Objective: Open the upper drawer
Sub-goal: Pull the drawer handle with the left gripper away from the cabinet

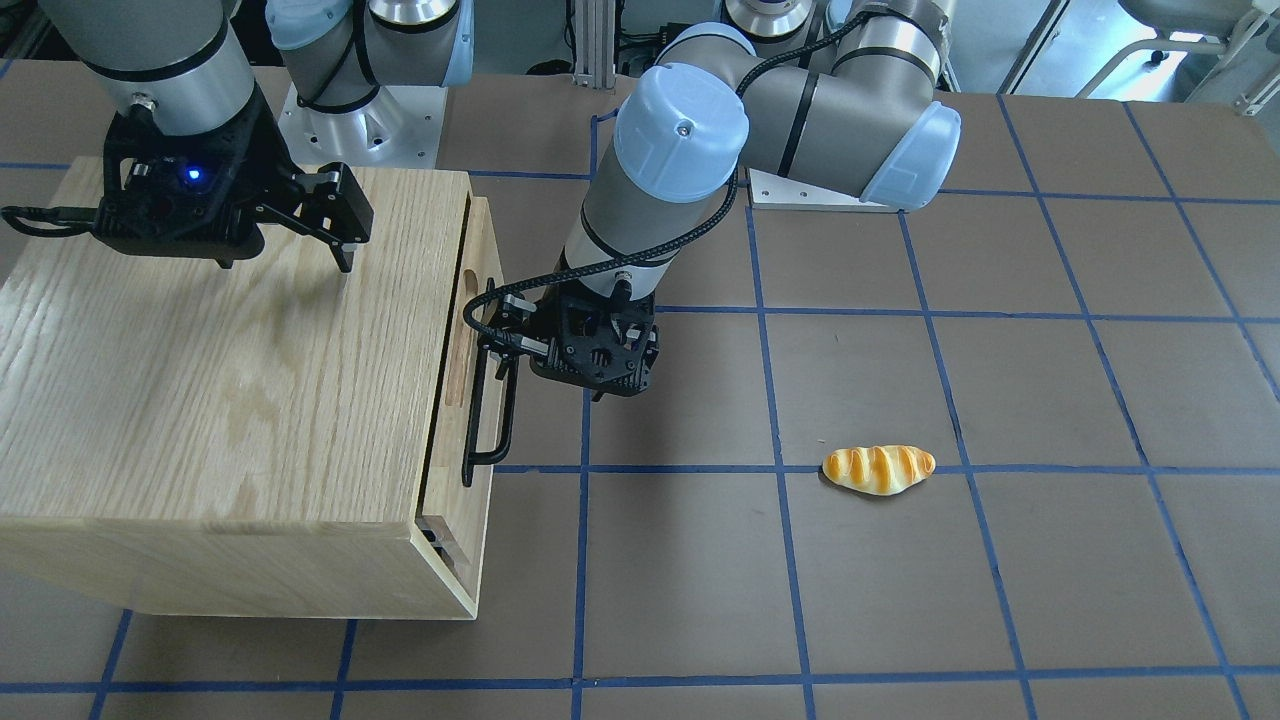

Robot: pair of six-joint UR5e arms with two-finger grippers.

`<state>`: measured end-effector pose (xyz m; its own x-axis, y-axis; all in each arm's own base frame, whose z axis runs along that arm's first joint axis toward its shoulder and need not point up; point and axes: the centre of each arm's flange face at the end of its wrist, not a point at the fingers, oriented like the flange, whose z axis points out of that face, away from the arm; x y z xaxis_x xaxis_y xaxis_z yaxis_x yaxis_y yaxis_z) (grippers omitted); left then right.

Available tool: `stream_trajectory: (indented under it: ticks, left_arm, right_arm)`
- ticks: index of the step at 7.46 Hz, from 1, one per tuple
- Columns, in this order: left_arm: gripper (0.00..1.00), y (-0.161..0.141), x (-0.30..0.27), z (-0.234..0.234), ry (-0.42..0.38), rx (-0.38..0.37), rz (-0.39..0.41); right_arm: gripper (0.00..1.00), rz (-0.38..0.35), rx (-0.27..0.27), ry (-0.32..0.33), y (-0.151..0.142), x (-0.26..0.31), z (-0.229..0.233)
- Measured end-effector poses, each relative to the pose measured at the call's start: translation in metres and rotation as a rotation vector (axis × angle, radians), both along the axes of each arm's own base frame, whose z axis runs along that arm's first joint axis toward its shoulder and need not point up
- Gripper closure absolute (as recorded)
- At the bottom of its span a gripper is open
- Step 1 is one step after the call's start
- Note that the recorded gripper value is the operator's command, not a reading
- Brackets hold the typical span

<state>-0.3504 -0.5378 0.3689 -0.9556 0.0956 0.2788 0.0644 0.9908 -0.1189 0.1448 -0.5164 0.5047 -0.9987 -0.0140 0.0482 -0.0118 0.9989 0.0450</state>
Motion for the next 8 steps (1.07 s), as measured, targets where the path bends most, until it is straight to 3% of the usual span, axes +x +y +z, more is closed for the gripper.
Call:
stream_trajectory:
  ticks: [2, 8]
  left_arm:
    - [0.0, 0.0, 0.009, -0.001, -0.048, -0.01, -0.042]
    - [0.0, -0.018, 0.06, 0.002, -0.078, 0.008, -0.071]
  right_arm:
    - [0.0, 0.0, 0.0, 0.0, 0.0, 0.0, 0.0]
    - [0.0, 0.001, 0.0, 0.0, 0.0, 0.0, 0.0]
